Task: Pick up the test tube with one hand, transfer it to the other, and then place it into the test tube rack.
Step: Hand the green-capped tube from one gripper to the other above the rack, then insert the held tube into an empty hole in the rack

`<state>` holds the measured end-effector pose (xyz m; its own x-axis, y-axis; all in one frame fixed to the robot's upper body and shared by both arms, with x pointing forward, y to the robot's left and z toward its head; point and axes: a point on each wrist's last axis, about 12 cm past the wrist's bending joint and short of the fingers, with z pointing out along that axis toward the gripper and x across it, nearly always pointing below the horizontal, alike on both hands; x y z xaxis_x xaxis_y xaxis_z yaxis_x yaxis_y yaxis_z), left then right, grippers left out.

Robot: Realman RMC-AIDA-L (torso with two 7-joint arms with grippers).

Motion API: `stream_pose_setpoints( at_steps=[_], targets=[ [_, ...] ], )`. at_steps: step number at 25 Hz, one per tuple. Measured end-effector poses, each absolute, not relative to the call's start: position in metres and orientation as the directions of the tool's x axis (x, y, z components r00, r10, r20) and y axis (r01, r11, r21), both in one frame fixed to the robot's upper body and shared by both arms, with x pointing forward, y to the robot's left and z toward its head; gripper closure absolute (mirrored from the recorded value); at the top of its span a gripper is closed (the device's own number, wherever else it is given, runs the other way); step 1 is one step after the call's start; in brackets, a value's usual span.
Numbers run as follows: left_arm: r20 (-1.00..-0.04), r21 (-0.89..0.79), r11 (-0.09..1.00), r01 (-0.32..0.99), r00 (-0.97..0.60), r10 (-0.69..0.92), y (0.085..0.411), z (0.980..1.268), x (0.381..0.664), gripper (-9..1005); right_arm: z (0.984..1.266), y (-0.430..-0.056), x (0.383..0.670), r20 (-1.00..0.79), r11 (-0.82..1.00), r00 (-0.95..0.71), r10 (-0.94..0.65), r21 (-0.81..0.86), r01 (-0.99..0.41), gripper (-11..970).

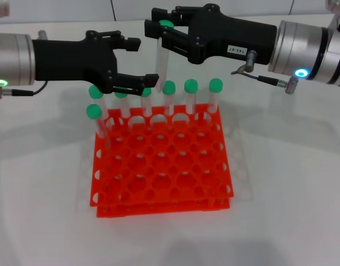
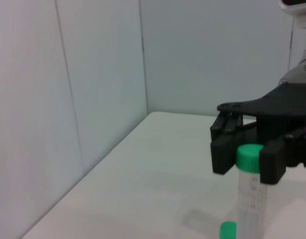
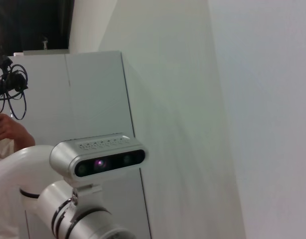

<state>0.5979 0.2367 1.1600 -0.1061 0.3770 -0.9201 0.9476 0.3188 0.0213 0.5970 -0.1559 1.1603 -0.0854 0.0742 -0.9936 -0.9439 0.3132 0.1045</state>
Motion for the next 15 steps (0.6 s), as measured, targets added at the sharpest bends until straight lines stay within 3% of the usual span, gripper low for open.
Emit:
stream_pose_setpoints(
  at_steps=[15],
  targets=[
    [-0.929,-0.032,0.45,0.893,-0.192,0.316,0.279,1.165,0.569,108,1.166,-0.16,0.596,-0.996,0.308,-0.082,0.036,0.089,-0.947,706]
  ],
)
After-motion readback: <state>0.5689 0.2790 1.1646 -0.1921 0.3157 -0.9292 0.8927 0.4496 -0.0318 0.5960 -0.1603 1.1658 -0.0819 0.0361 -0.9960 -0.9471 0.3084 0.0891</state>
